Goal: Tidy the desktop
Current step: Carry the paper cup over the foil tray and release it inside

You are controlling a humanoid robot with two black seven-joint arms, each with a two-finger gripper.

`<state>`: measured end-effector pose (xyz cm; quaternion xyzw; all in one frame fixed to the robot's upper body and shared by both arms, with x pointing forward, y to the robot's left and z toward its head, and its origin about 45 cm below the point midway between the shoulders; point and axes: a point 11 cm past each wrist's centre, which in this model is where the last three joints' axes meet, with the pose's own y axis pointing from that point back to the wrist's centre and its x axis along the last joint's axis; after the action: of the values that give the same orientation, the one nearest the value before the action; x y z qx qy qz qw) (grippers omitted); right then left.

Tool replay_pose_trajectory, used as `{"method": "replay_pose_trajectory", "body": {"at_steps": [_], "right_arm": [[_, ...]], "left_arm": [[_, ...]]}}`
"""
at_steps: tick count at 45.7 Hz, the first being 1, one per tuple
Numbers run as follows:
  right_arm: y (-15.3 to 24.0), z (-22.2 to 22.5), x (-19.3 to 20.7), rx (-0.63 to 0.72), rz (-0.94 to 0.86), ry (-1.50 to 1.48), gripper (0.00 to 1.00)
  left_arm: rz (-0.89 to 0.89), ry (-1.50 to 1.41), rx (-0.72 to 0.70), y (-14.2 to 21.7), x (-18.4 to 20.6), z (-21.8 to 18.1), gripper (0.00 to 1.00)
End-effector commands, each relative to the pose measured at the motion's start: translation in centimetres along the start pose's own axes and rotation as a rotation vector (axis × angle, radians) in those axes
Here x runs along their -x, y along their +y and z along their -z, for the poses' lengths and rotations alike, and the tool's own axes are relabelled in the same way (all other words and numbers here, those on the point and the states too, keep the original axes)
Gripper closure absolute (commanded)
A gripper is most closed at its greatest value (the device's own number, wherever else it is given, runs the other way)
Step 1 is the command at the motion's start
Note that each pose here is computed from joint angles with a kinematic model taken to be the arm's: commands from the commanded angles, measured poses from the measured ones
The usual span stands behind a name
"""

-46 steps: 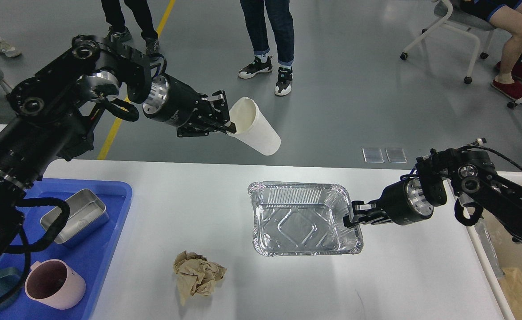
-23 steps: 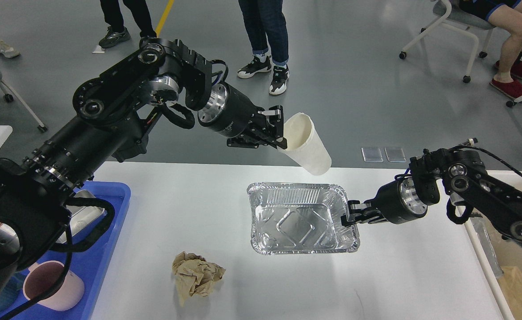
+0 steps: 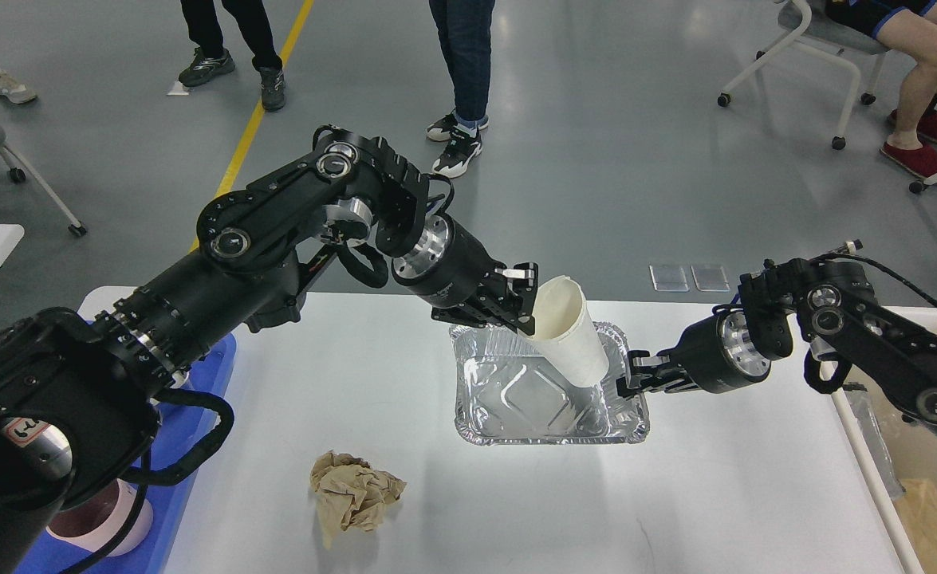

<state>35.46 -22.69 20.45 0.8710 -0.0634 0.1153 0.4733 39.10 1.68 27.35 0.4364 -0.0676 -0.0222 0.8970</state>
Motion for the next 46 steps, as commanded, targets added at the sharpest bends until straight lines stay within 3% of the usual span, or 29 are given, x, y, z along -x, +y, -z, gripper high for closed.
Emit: {"method": "replay_pose_trajectory", "body": {"at_steps": [1, 14, 17, 24, 32, 34, 36, 46], "right_arm": [[0.2, 0.2, -0.3, -0.003, -0.007, 0.005, 1.00], [0.2, 0.5, -0.4, -0.008, -0.009, 0.010, 1.00], [0.2, 0.5, -0.4, -0.008, -0.008, 0.009, 1.00], [0.2, 0.6, -0.5, -0.010, -0.009, 0.012, 1.00], [0.3, 0.7, -0.5, -0.012, -0.009, 0.013, 1.00], [0.3, 0.7, -0.5, -0.012, -0.009, 0.013, 1.00], [0.3, 0.7, -0.5, -0.013, -0.009, 0.014, 1.00], [0.6, 0.3, -0.5, -0.004, -0.013, 0.009, 1.00]], "left_arm": [[0.022, 0.010, -0.011, -1.0, 0.7, 0.7, 0.94], [0.029, 0.019, -0.012, -1.4, 0.9, 1.1, 0.94], [0.029, 0.019, -0.012, -1.4, 0.9, 1.1, 0.89], [0.027, 0.020, -0.012, -1.4, 0.9, 1.2, 0.69], [-0.005, 0.049, 0.005, -0.9, 0.2, 1.1, 0.26], [-0.013, 0.048, 0.005, -0.5, 0.0, 1.1, 0.19], [-0.019, 0.050, 0.007, -0.2, -0.2, 1.1, 0.04], [-0.067, 0.058, 0.013, 1.4, -1.4, 0.8, 0.02]]}}
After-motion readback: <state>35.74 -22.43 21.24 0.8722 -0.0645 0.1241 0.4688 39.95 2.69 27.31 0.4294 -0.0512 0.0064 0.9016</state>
